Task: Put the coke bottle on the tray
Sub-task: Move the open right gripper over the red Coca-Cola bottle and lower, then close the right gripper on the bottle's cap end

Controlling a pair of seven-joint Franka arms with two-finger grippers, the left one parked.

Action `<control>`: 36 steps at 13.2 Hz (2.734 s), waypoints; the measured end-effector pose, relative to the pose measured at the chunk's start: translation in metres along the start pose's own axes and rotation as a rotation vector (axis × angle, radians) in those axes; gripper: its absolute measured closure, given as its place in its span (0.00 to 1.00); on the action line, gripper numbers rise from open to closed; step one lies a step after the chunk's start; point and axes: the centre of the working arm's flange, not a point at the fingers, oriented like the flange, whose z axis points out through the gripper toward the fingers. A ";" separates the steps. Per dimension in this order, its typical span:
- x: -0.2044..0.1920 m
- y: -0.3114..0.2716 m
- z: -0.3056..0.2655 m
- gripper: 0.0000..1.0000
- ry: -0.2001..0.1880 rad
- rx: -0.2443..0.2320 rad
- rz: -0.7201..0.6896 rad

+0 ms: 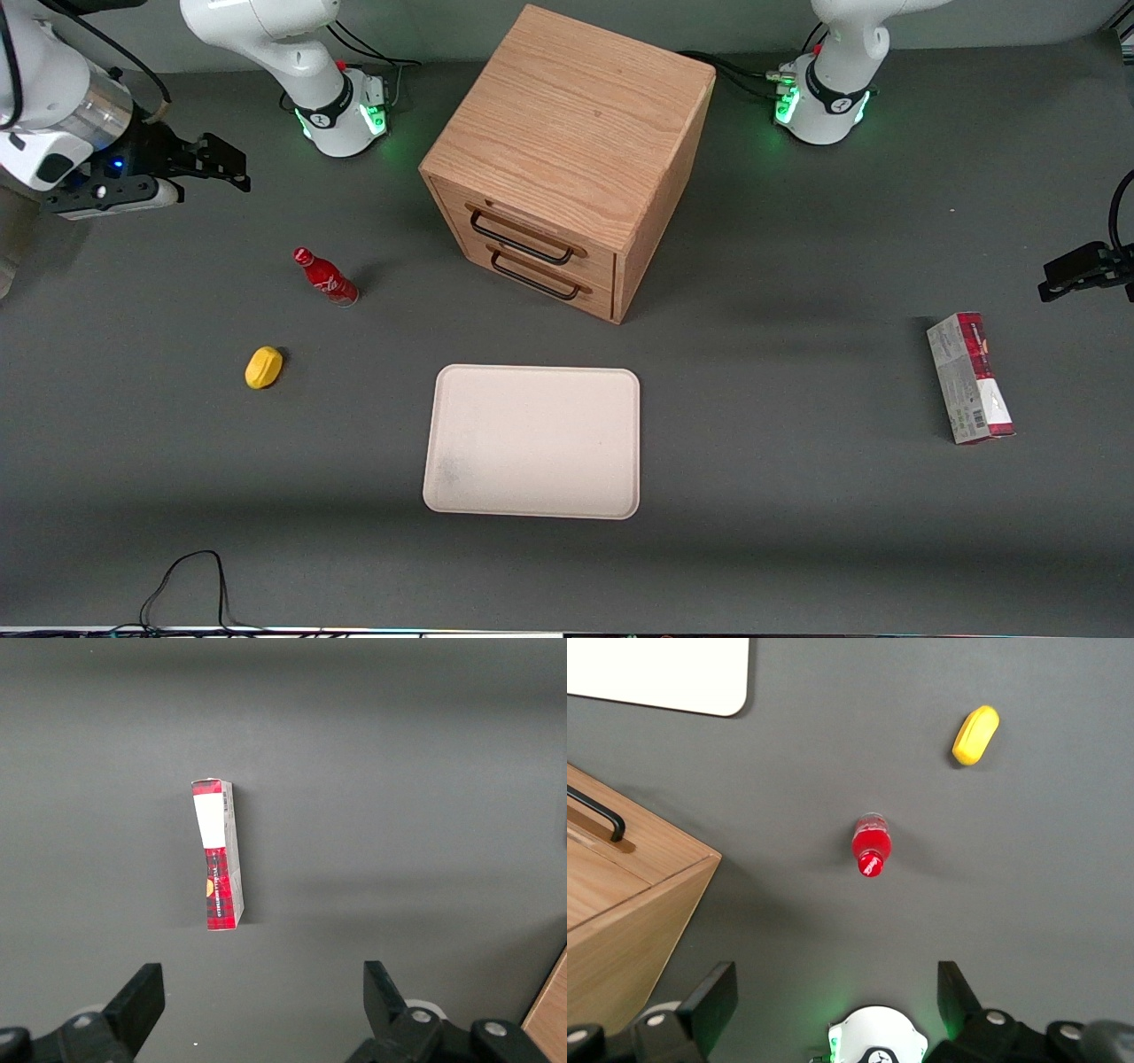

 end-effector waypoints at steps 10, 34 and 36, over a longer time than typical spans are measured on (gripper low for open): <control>0.002 0.007 0.160 0.00 0.087 -0.021 -0.002; -0.009 0.010 0.249 0.35 0.130 -0.026 -0.011; -0.009 0.011 0.249 0.62 0.130 -0.026 -0.014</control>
